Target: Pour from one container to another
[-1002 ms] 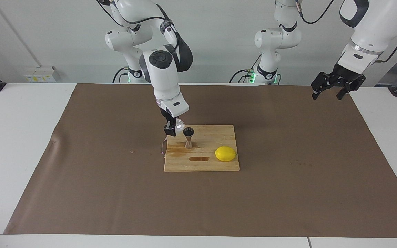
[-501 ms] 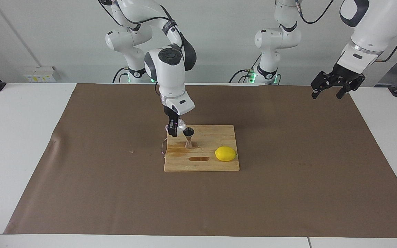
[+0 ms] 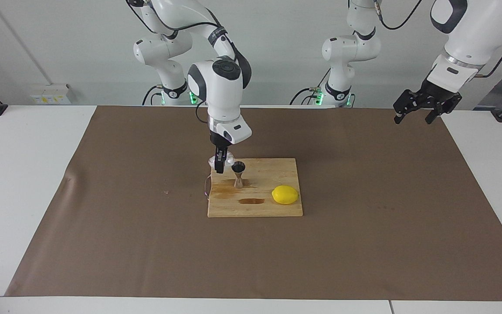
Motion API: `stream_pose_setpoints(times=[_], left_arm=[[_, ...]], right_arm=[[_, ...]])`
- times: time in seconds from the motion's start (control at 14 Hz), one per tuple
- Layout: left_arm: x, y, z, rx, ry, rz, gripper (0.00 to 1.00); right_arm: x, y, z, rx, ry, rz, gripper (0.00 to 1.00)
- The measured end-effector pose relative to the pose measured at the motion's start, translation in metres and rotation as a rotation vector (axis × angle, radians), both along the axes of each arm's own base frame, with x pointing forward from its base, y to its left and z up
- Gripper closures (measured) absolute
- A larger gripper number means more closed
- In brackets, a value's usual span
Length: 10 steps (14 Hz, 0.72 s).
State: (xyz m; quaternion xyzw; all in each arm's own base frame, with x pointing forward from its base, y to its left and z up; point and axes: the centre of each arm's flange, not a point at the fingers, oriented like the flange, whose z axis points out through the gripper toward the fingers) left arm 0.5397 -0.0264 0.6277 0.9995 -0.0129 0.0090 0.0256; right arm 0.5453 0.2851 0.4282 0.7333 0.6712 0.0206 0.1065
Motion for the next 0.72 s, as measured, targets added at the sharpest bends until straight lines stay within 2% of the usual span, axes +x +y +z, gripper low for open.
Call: stream_pose_setpoints(times=[0.72], left_arm=[[-0.0051, -0.0017, -0.0061, 0.002, 0.016, -0.003, 0.00]], right_arm=[[-0.0034, 0.0063, -0.0035, -0.066, -0.040, -0.004, 0.49]])
